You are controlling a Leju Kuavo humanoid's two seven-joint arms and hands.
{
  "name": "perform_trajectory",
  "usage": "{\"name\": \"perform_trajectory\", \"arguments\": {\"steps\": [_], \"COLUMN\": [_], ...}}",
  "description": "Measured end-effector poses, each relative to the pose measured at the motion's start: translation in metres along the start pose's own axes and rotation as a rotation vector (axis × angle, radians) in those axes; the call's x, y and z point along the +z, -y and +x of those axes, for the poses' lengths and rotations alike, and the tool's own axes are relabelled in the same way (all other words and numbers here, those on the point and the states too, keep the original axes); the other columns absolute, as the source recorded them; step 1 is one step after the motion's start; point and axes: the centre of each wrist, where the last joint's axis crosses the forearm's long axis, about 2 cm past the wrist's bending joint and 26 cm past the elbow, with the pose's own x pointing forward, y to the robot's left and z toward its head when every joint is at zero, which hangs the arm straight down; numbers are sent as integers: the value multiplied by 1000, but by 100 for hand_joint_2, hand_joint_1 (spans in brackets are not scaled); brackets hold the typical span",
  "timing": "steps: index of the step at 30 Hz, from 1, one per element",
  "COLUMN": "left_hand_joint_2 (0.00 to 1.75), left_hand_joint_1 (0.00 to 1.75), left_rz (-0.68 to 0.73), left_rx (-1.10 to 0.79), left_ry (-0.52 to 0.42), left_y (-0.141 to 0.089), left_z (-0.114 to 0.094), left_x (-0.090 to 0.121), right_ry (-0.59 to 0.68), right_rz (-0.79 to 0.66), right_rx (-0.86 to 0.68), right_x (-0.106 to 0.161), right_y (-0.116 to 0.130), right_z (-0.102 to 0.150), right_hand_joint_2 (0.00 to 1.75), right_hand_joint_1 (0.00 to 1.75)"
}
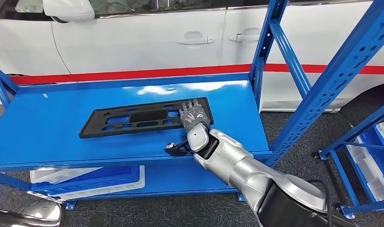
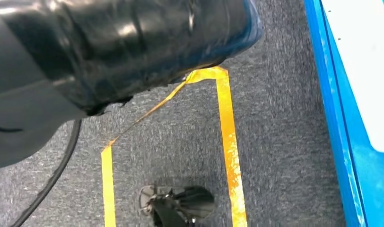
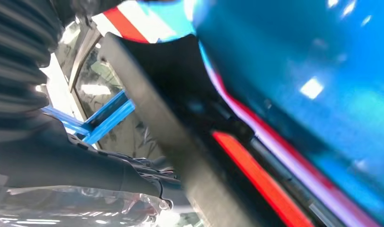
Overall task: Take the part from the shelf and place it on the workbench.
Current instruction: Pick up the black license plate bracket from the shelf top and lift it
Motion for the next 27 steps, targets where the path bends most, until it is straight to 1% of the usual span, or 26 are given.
{"name": "perform_trajectory", "arguments": {"steps": [8, 14, 18, 27], "left_hand_joint_2": [0, 0, 175, 175], "left_hand_joint_1": [0, 0, 0, 0], "left_rz": [-10, -71, -85, -109], "left_rx": [13, 33, 37, 72], "left_ry": [21, 63, 81, 107], "left_y": [-1, 1, 0, -2], "left_z": [1, 1, 1, 1], "left_x": [-1, -1, -1, -2], "right_ry": [34, 43, 58, 88], "right_rz": [15, -15, -49, -109], "right_rx": [-11, -27, -38, -76], "right_x": [0, -1, -2, 0], "right_y": [-2, -4, 0, 10], "right_z": [0, -2, -5, -2], "right_hand_joint_2": [175, 175, 175, 175], "right_hand_joint_1": [175, 175, 175, 175]}}
